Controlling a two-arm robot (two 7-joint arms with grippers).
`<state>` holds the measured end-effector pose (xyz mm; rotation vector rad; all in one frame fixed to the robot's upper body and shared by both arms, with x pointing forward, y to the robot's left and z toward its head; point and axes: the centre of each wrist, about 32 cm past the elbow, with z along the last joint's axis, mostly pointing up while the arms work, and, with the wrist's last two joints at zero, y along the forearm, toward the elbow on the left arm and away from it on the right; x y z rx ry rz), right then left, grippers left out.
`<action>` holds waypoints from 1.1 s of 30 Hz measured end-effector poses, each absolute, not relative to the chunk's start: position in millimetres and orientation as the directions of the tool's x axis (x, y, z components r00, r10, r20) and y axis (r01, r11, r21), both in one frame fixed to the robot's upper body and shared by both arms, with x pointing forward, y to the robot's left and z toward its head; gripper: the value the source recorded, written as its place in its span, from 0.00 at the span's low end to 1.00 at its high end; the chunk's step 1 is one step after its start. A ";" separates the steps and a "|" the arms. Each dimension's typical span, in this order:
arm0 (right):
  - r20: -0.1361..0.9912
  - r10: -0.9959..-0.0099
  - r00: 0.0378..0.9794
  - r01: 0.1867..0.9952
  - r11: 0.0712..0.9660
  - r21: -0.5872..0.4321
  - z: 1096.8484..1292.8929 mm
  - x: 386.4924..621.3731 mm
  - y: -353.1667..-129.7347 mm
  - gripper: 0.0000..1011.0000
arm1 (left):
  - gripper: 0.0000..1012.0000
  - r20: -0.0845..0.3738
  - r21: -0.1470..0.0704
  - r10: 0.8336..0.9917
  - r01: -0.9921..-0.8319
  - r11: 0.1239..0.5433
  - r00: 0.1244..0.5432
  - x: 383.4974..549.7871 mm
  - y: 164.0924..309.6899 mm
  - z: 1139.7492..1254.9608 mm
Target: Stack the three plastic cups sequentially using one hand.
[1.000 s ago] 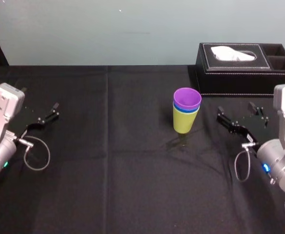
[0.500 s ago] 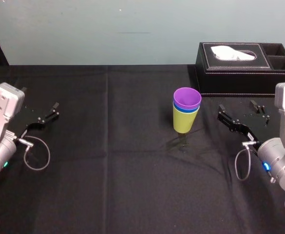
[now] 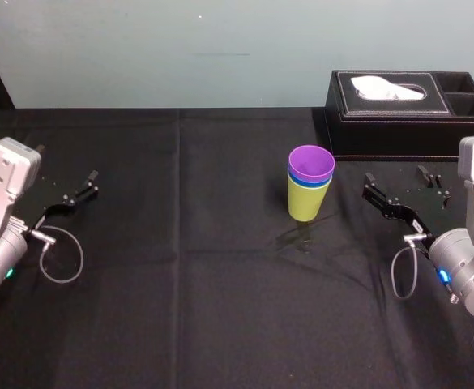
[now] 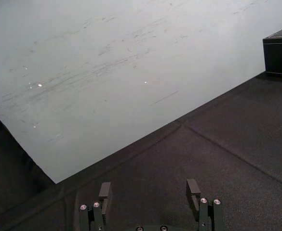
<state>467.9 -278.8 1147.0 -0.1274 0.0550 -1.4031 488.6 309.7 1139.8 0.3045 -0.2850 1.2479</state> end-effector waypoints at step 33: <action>0.037 -0.985 0.166 0.980 0.161 -0.121 1147.1 467.9 -278.8 0.99 | 1.00 0.374 0.070 0.880 -0.955 0.287 0.292 488.6 309.7 1139.8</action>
